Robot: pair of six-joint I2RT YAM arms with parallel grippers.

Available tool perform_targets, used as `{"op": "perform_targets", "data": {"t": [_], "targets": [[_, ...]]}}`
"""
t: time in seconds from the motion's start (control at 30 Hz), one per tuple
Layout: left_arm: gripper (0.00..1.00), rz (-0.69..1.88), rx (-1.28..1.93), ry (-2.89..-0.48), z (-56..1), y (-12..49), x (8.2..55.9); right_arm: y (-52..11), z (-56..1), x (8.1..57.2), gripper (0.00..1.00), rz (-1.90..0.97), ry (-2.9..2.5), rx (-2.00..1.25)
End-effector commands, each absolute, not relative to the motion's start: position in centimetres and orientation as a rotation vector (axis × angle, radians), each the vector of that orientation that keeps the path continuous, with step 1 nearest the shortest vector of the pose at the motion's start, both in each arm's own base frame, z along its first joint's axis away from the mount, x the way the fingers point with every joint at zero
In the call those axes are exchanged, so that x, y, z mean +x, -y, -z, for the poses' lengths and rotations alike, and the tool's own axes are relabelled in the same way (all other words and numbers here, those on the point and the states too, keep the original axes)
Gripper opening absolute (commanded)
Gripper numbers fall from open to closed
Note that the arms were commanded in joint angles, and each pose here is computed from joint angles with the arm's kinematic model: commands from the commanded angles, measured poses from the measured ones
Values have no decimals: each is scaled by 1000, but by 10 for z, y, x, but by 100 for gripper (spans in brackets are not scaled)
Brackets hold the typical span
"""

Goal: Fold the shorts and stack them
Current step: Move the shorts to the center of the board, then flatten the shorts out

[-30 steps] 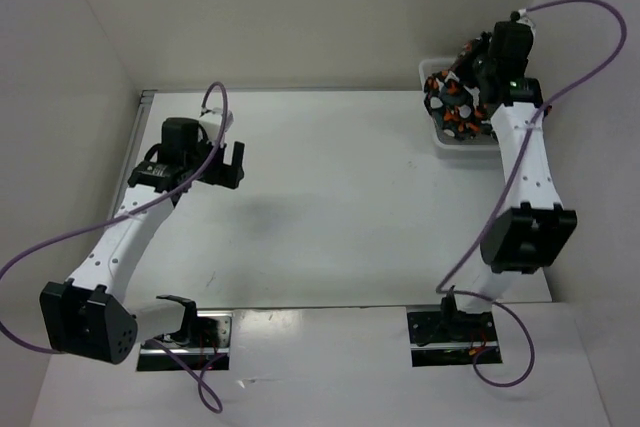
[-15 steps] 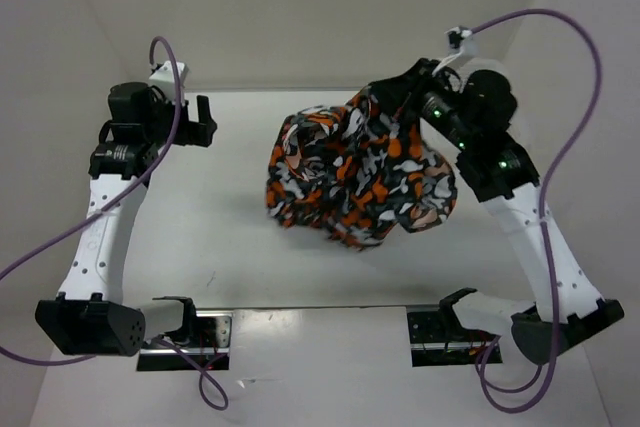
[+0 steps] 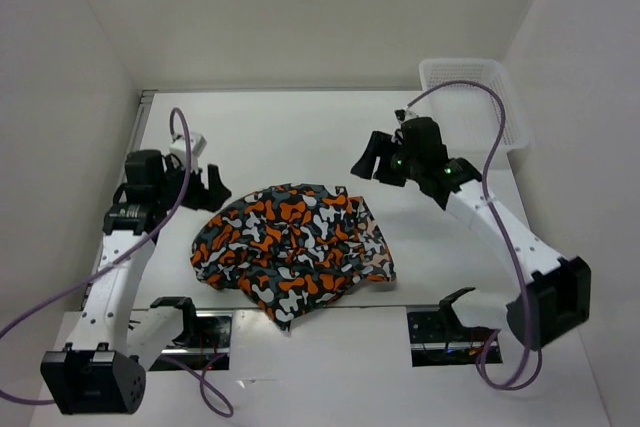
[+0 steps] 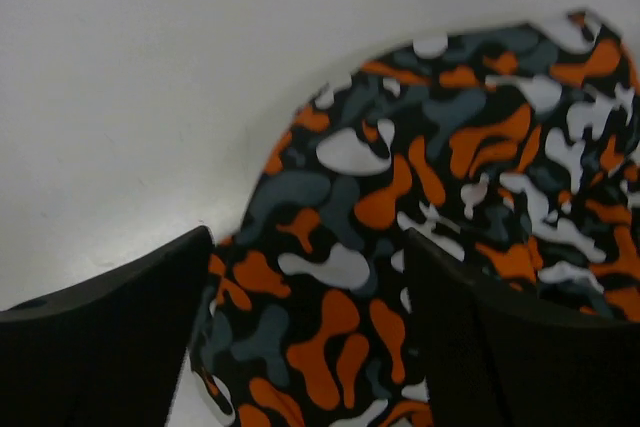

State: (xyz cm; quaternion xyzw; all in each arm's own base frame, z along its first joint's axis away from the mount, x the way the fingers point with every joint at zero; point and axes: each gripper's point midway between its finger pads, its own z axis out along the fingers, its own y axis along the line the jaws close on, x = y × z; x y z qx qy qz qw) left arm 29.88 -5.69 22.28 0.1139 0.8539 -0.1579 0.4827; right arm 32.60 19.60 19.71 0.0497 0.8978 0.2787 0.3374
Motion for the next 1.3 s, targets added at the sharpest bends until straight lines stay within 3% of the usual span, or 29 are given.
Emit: {"op": "perform_targets", "data": {"t": [0.0, 0.03, 0.07, 0.1, 0.2, 0.63, 0.7, 0.77, 0.8, 0.83, 0.87, 0.9, 0.93, 1.03, 1.1, 1.27], "targets": [[83, 524, 340, -2104, -191, 77, 264, -206, -206, 293, 72, -771, -2300, 115], [97, 514, 333, -2158, -169, 78, 252, -217, -192, 272, 77, -788, -2342, 83], [100, 518, 359, -2160, -169, 83, 250, -221, -184, 263, 83, -792, -2363, 82], [100, 506, 378, -2151, -170, 86, 249, -225, -170, 253, 90, -795, -2401, 109], [100, 413, 370, -2190, -163, 80, 249, -241, -153, 238, 92, -806, -2458, 83], [100, 576, 592, -2454, -58, 134, 238, -213, -96, 196, 94, -616, -2653, 310], [87, 538, 610, -2424, -71, 139, 255, -222, -87, 185, 94, -655, -2677, 345], [63, 514, 603, -2379, -87, 141, 269, -229, -84, 180, 86, -671, -2672, 375], [32, 472, 587, -2328, -108, 140, 284, -227, -79, 176, 77, -649, -2680, 365], [18, 458, 582, -2315, -117, 139, 289, -229, -81, 180, 59, -657, -2663, 383], [7, 457, 580, -2284, -129, 142, 296, -225, -75, 183, 30, -612, -2660, 394], [1, 457, 581, -2290, -133, 142, 299, -224, -67, 185, 18, -578, -2670, 400], [0, 456, 579, -2247, -153, 146, 310, -224, -67, 191, 0, -555, -2659, 406], [0, 449, 565, -2226, -172, 146, 322, -232, -79, 218, 0, -483, -2607, 353], [0, 435, 537, -2207, -186, 138, 325, -229, -102, 260, 0, -376, -2499, 353], [0, 367, 441, -2157, -209, 108, 328, -232, -167, 372, 0, -508, -2320, 348]]}}
